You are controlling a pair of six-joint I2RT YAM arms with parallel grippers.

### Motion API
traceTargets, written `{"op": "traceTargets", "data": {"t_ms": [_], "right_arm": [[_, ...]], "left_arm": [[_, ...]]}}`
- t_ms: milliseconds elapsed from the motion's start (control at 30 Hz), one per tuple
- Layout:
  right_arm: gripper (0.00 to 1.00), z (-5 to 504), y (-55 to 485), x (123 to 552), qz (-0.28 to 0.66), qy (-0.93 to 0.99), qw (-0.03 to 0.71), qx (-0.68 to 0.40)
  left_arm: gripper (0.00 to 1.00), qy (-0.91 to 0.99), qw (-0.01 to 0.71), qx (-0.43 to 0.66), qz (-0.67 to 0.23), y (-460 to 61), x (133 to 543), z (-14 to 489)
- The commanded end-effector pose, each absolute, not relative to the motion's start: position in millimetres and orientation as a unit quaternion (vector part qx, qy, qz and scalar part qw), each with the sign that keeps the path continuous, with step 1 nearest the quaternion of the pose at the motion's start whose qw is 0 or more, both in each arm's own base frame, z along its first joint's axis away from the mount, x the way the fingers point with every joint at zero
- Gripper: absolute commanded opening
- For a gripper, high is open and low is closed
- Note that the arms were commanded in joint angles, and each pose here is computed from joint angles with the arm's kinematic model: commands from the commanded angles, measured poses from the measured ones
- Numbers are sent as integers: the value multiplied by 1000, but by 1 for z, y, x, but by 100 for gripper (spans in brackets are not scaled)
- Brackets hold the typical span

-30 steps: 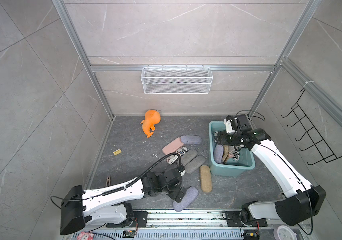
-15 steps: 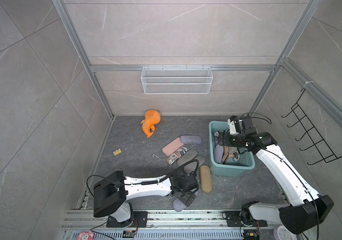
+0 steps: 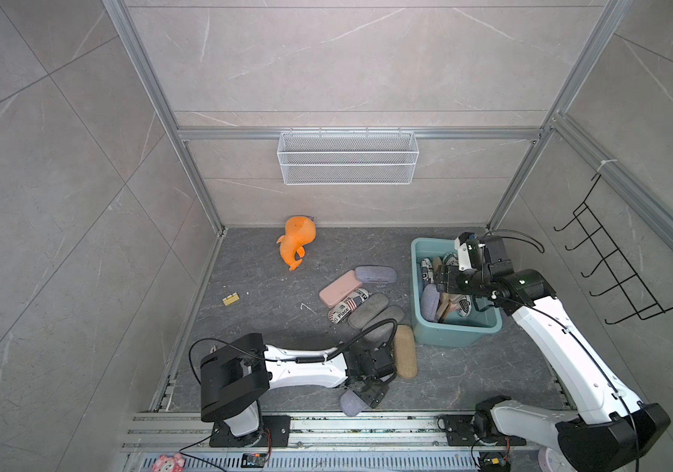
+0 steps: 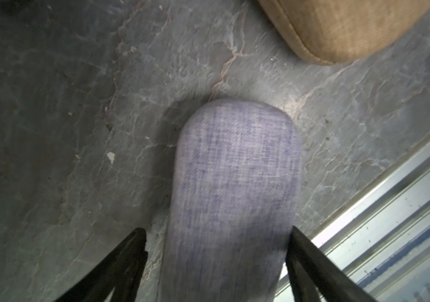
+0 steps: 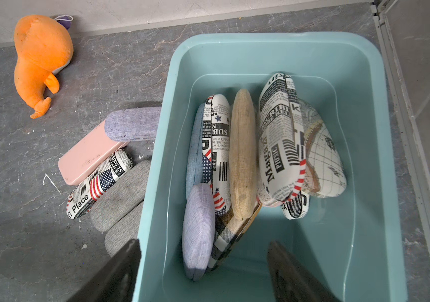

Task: Put the glasses cases into the storage boxes
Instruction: Pick up the glasses case at the center of the board.

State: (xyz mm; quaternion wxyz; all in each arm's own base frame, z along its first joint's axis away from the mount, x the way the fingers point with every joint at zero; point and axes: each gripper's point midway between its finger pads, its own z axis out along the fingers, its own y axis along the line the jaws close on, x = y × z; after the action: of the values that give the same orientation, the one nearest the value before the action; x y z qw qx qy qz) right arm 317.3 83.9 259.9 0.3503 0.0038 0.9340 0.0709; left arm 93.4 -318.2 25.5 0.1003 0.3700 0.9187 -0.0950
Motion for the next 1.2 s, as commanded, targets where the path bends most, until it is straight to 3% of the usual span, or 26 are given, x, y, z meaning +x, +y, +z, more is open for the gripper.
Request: {"op": "traceTargets", "data": {"t_ms": [0, 267, 567, 900, 1167], "right_arm": [[77, 266, 85, 314, 78, 930, 360, 1], [74, 275, 95, 310, 115, 922, 370, -1], [73, 276, 100, 307, 135, 919, 370, -2], [74, 268, 104, 303, 145, 922, 360, -6], [75, 254, 106, 304, 150, 924, 351, -8]], "left_arm": [[74, 925, 116, 349, -92, -315, 98, 22], [59, 933, 151, 325, -44, -287, 113, 12], [57, 942, 167, 287, -49, -267, 144, 9], [90, 944, 155, 282, -70, -268, 148, 33], [92, 943, 160, 269, -112, -264, 137, 55]]}}
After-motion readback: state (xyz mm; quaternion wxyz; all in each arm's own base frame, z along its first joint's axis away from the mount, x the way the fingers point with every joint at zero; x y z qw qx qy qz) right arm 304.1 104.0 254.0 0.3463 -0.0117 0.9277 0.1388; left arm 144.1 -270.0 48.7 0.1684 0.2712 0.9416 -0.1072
